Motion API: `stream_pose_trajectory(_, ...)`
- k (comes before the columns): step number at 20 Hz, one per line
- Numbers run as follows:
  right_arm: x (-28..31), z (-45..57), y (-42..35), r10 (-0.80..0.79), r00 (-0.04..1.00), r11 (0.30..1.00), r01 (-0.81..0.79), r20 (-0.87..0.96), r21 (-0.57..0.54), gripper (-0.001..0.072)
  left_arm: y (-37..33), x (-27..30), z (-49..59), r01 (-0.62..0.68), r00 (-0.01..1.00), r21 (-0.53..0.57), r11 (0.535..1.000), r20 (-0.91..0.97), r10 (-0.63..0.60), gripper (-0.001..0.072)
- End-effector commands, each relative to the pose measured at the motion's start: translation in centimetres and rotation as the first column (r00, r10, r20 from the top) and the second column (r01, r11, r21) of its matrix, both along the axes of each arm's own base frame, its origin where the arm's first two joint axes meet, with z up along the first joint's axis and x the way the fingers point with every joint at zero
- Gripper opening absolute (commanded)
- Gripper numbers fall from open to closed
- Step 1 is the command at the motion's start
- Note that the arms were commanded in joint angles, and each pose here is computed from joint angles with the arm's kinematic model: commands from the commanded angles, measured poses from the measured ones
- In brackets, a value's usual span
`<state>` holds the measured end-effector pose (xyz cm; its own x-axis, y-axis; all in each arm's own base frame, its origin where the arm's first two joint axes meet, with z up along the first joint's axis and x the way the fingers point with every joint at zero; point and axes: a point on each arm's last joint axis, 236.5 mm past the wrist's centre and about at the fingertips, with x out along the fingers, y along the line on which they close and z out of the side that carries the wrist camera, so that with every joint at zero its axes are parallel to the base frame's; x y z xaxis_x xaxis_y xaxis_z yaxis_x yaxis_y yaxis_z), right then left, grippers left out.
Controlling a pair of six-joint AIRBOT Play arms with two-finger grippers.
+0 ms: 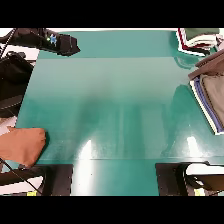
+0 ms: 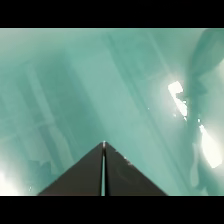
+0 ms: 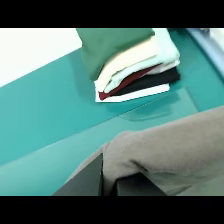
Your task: Fold the shirts.
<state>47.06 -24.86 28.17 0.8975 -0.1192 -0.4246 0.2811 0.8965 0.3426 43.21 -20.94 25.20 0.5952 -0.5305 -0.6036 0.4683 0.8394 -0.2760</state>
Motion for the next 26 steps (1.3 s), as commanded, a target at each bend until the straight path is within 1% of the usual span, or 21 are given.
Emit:
stream_pose_trajectory(1,-2.1,-0.4,-0.9,-0.02,0.994,0.995,0.009,-0.109,-0.096,0.0016,0.0,-0.4,-0.5,0.009,1.0,0.011,1.0,-0.023,-0.009,0.0026)
stream_pose_trajectory(4,-4.8,-2.6,-2.4,-0.077,0.964,0.985,0.035,-0.254,-0.166,0.0016,0.0,-0.5,-0.5,0.014,1.0,0.016,1.0,-0.024,-0.014,0.0026)
stream_pose_trajectory(6,-6.9,-2.7,-3.5,-0.124,0.949,0.98,0.071,-0.288,-0.187,0.0016,0.1,-0.5,-0.6,0.015,1.0,0.018,1.0,-0.023,-0.015,0.0026)
stream_pose_trajectory(10,-12.5,-6.6,-4.7,-0.195,0.902,0.979,0.153,-0.386,-0.137,0.0016,0.1,-0.5,-0.5,0.015,1.0,0.018,1.0,-0.021,-0.015,0.0026)
stream_pose_trajectory(14,-17.8,-11.7,-4.8,-0.228,0.847,0.973,0.221,-0.481,-0.072,0.0025,0.1,-0.5,-0.5,0.027,1.0,0.03,0.999,-0.012,-0.027,0.0026)
stream_pose_trajectory(15,-18.8,-12.7,-4.7,-0.233,0.835,0.97,0.237,-0.498,-0.056,0.0105,0.1,-0.5,-0.5,0.028,1.0,0.03,0.999,-0.012,-0.027,0.0027)
stream_pose_trajectory(16,-19.8,-13.6,-4.6,-0.241,0.825,0.966,0.256,-0.512,-0.042,0.0277,0.1,-0.5,-0.5,0.032,0.999,0.034,0.999,-0.009,-0.031,0.0026)
stream_pose_trajectory(17,-20.6,-14.3,-4.5,-0.251,0.818,0.961,0.273,-0.518,-0.034,0.0398,0.0,-0.5,-0.6,0.032,0.999,0.034,0.999,-0.01,-0.032,0.0027)
stream_pose_trajectory(18,-21.4,-14.8,-4.4,-0.261,0.812,0.957,0.289,-0.522,-0.028,0.0471,0.0,-0.5,-0.6,0.032,0.999,0.034,0.999,-0.01,-0.032,0.0026)
stream_pose_trajectory(19,-21.8,-14.8,-4.3,-0.266,0.811,0.955,0.296,-0.521,-0.027,0.0494,0.1,-0.5,-0.6,0.032,0.999,0.034,0.999,-0.009,-0.031,0.0027)
stream_pose_trajectory(20,-21.8,-14.3,-4.1,-0.269,0.818,0.955,0.297,-0.509,-0.028,0.0494,0.1,-0.5,-0.5,0.031,0.999,0.034,0.999,-0.008,-0.031,0.0027)
stream_pose_trajectory(21,-21.1,-13.5,-3.7,-0.266,0.839,0.956,0.291,-0.475,-0.02,0.0494,0.1,-0.5,-0.5,0.031,0.999,0.034,0.999,-0.008,-0.031,0.0027)
stream_pose_trajectory(22,-19.7,-12.2,-2.5,-0.241,0.877,0.963,0.269,-0.416,0.01,0.0494,0.1,-0.5,-0.5,0.031,0.999,0.033,0.999,-0.008,-0.031,0.0027)
stream_pose_trajectory(24,-16.3,-9.5,1.1,-0.149,0.943,0.981,0.179,-0.296,0.076,0.0493,0.0,-0.5,-0.5,0.031,1.0,0.032,0.999,-0.007,-0.03,0.0027)
stream_pose_trajectory(26,-12.9,-7.2,6.6,-0.005,0.98,0.991,0.032,-0.199,0.13,0.0493,0.0,-0.2,-0.2,0.024,1.0,0.026,0.999,0.006,-0.025,0.0027)
